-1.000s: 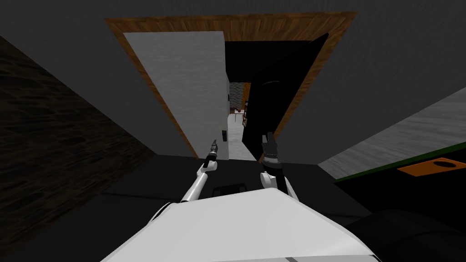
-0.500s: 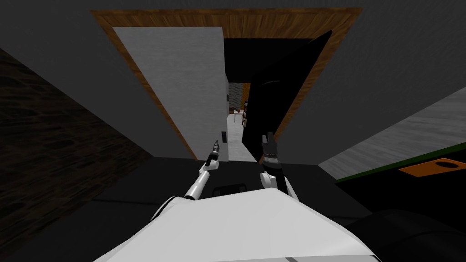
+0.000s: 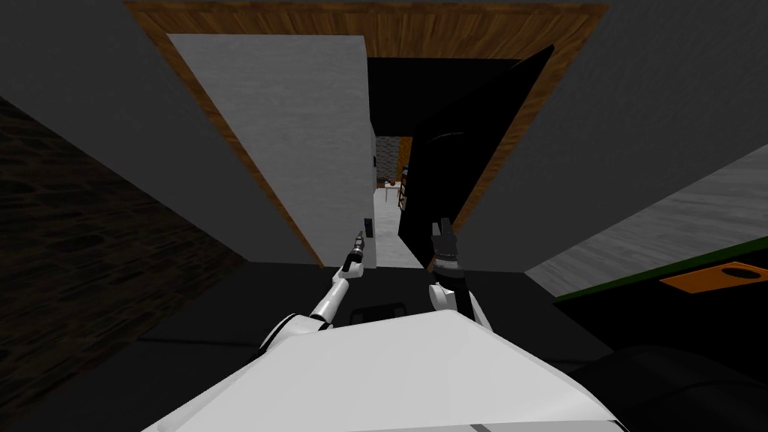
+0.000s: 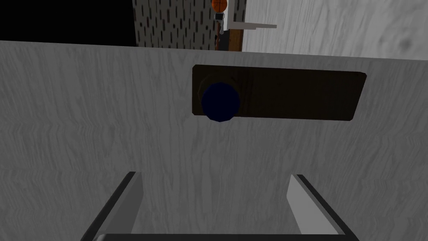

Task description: Push the door open

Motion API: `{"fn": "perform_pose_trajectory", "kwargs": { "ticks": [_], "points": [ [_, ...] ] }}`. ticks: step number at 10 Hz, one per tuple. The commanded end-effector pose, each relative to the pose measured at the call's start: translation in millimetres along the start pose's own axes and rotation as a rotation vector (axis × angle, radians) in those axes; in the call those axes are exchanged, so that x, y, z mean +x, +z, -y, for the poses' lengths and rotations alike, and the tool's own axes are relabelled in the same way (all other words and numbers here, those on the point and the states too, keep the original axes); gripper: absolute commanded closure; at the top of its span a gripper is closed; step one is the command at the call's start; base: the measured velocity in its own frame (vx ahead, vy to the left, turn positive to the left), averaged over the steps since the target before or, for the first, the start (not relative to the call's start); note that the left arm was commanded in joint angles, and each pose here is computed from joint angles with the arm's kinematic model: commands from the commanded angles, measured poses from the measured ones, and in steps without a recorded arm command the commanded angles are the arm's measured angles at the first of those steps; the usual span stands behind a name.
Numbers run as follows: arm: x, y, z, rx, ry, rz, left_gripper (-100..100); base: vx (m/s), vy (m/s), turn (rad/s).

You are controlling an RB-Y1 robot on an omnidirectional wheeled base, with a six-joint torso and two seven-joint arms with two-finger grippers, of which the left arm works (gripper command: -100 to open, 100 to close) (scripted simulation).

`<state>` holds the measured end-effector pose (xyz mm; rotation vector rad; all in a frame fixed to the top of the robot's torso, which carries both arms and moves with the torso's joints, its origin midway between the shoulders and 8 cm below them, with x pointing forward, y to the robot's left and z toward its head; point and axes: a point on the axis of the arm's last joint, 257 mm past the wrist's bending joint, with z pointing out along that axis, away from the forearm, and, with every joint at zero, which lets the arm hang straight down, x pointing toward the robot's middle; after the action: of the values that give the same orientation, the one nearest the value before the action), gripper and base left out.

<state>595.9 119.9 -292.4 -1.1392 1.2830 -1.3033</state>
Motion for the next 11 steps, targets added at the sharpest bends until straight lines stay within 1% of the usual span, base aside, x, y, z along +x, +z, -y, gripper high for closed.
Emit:
{"fn": "perform_pose_trajectory", "kwargs": {
  "ticks": [1,2,5,6,8,10,11],
  "points": [
    [0.0,0.0,0.0,0.0,0.0,0.0,-100,0.032,-0.001,-0.007],
    [-15.5,0.4,-1.2,-0.001,0.024,0.011,-100,0.095,-0.034,-0.024],
    [-30.2,0.3,-2.0,-0.001,0.043,0.024,-100,0.198,-0.025,-0.023],
    [-31.7,0.2,-2.3,-0.001,0.043,0.027,-100,0.187,-0.017,-0.027],
    [-28.9,-0.1,-3.0,-0.002,0.034,0.028,-100,0.218,-0.043,-0.023],
    [-16.0,-0.6,-3.7,-0.003,0.007,0.024,-100,0.197,-0.027,-0.026],
    [-19.5,-0.7,-2.9,-0.002,0.015,0.025,-100,0.08,-0.02,-0.001]
  ]
}}
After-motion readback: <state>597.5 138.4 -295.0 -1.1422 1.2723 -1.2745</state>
